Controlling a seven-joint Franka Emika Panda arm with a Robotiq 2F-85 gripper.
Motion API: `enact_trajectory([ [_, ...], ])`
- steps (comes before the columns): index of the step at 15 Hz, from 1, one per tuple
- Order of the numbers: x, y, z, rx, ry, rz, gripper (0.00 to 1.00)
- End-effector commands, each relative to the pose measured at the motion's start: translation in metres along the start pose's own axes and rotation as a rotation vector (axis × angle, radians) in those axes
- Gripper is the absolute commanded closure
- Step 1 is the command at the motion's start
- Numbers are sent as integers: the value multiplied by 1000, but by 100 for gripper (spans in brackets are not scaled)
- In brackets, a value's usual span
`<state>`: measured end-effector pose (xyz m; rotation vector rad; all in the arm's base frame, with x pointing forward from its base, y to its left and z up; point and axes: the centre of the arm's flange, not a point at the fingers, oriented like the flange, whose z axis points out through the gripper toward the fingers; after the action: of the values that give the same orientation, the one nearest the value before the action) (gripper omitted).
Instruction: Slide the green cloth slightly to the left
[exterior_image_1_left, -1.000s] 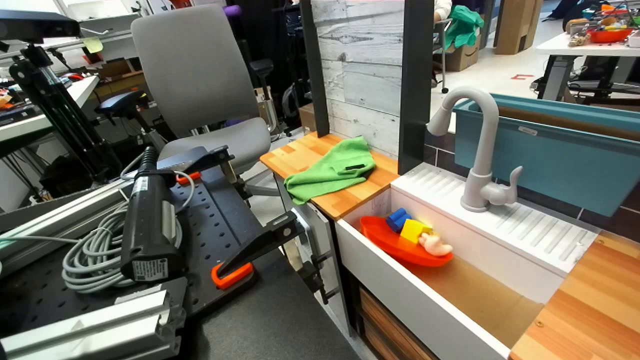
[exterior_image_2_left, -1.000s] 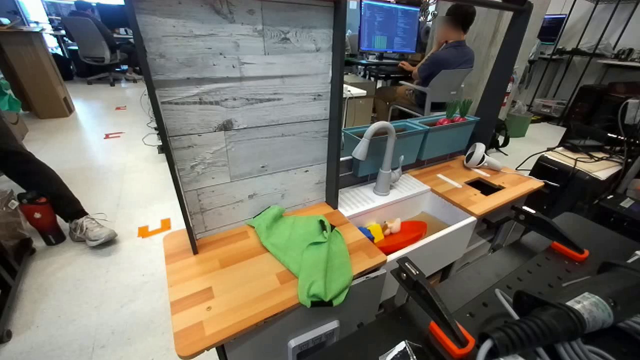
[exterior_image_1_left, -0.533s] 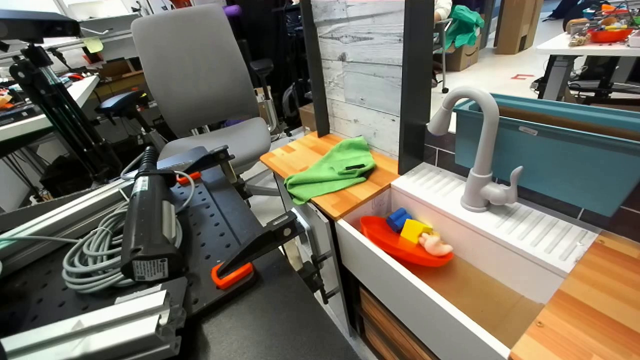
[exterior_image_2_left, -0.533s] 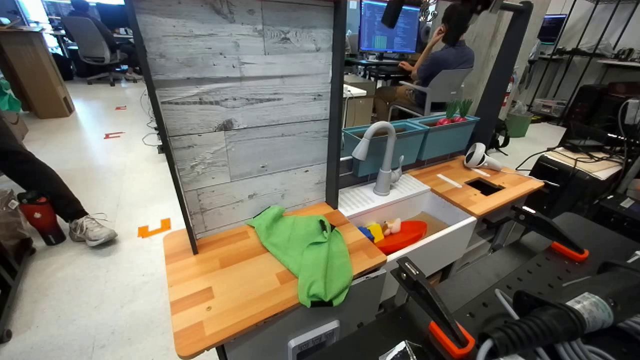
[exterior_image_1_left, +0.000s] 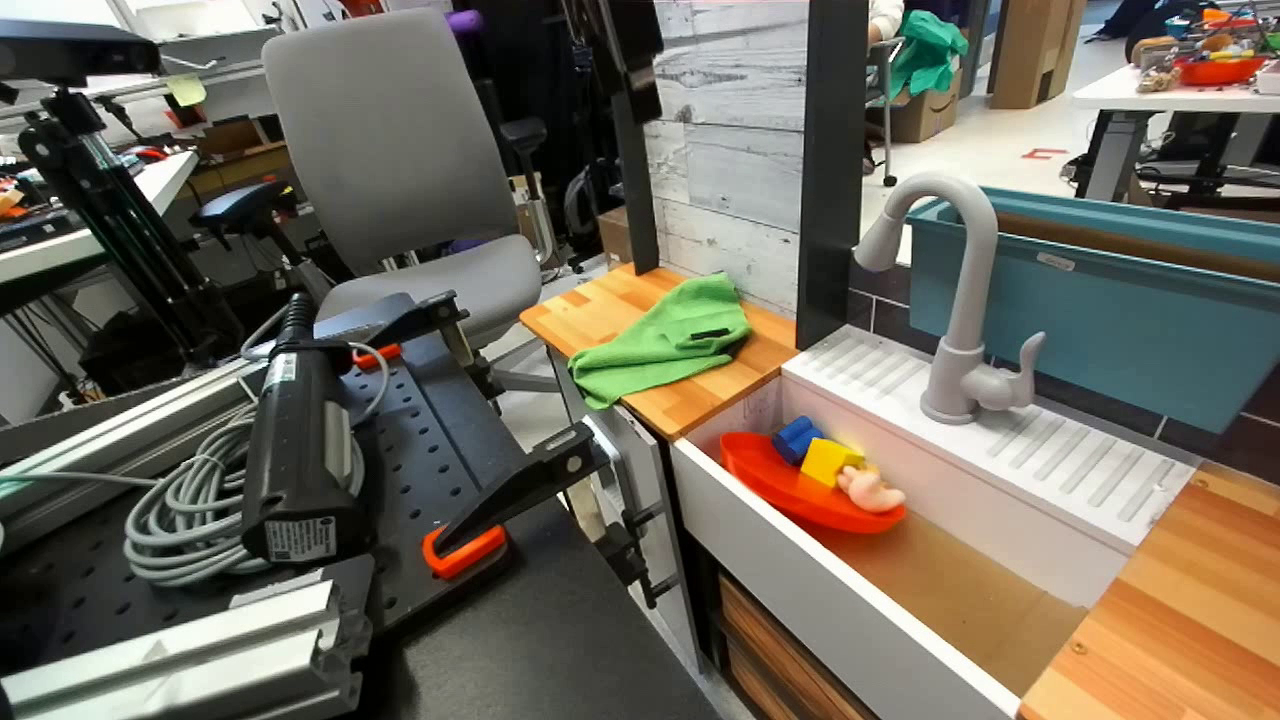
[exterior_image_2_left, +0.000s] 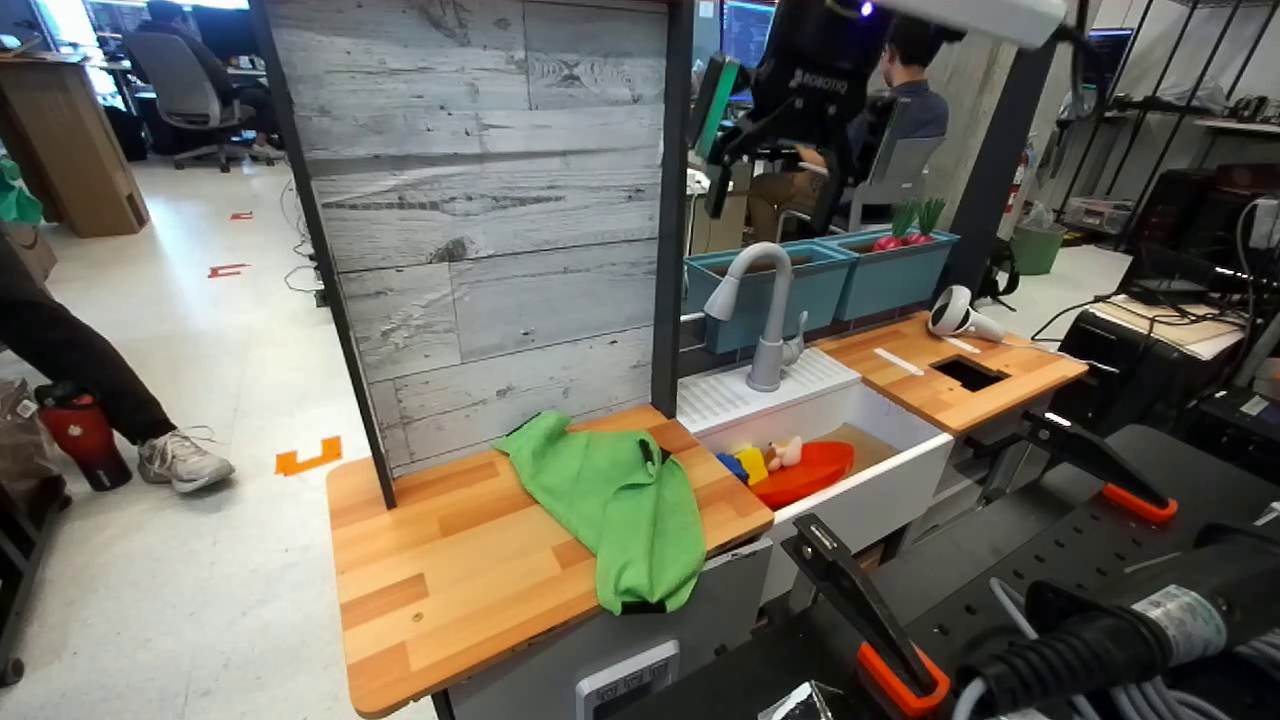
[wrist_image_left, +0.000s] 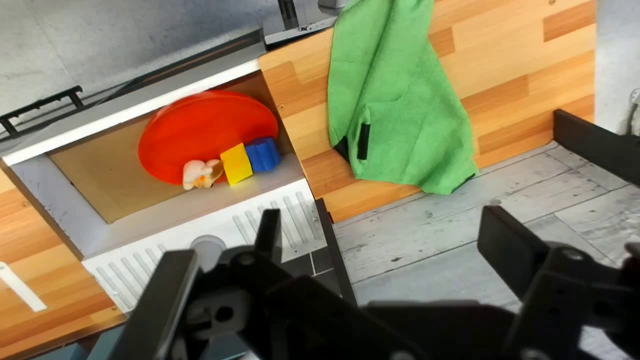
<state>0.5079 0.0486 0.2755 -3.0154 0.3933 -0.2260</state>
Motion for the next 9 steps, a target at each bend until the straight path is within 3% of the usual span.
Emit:
enact_trajectory([
  [1, 33, -6, 59, -48, -16, 35, 0],
  [7, 36, 4, 150, -112, -73, 53, 0],
  [8, 34, 6, 159, -116, -81, 55, 0],
  [9, 23, 12, 138, -102, -96, 49, 0],
])
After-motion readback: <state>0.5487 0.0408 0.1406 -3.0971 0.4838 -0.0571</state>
